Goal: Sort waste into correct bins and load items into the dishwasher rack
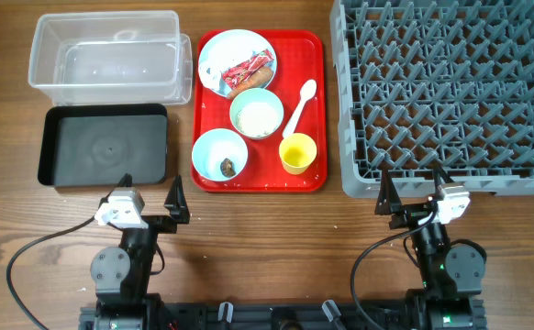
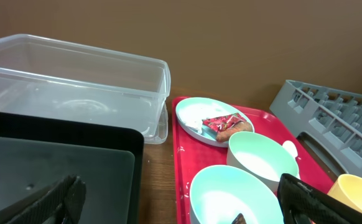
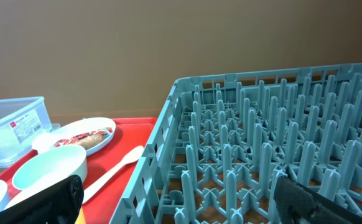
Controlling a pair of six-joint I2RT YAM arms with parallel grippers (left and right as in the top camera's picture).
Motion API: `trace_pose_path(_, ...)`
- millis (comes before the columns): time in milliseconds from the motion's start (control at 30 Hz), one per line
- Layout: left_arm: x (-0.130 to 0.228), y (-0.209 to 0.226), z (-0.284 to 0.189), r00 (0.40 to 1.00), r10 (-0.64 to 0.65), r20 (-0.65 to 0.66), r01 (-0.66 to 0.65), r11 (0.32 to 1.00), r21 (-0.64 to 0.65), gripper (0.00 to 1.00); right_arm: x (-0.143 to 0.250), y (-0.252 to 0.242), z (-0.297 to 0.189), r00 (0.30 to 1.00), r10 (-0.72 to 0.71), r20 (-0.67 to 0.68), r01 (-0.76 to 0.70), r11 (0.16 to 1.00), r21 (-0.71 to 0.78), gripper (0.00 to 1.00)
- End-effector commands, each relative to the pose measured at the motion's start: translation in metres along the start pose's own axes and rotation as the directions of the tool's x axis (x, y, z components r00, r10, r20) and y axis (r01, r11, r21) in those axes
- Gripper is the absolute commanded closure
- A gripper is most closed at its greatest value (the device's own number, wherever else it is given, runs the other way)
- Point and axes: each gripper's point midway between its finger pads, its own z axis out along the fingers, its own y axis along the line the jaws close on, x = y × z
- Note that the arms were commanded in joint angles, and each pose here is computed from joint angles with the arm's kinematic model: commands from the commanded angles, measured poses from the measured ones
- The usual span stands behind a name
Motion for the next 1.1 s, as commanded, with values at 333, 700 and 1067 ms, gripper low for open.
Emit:
trace_pose_path(333,0.002,0.002,0.0,1.0,0.013,0.0,-0.013,1.0,-0.009,0.0,-0.001,0.004,0.0,1.0,0.013,0.006,-0.013,1.0,-0.02,0.0)
trace_pose_path(700,0.002,0.002,0.0,1.0,0.013,0.0,-0.013,1.0,-0.009,0.0,-0.001,0.004,0.0,1.0,0.013,0.006,-0.013,1.0,-0.02,0.0)
trace_pose_path(1067,0.0,-0.005,0.0,1.0,0.014,0.006,-0.014,0.999,0.029,0.0,-0.04,0.025,-0.005,0.987,-0.004,0.163,0.026,0.991,-0.13,0.0)
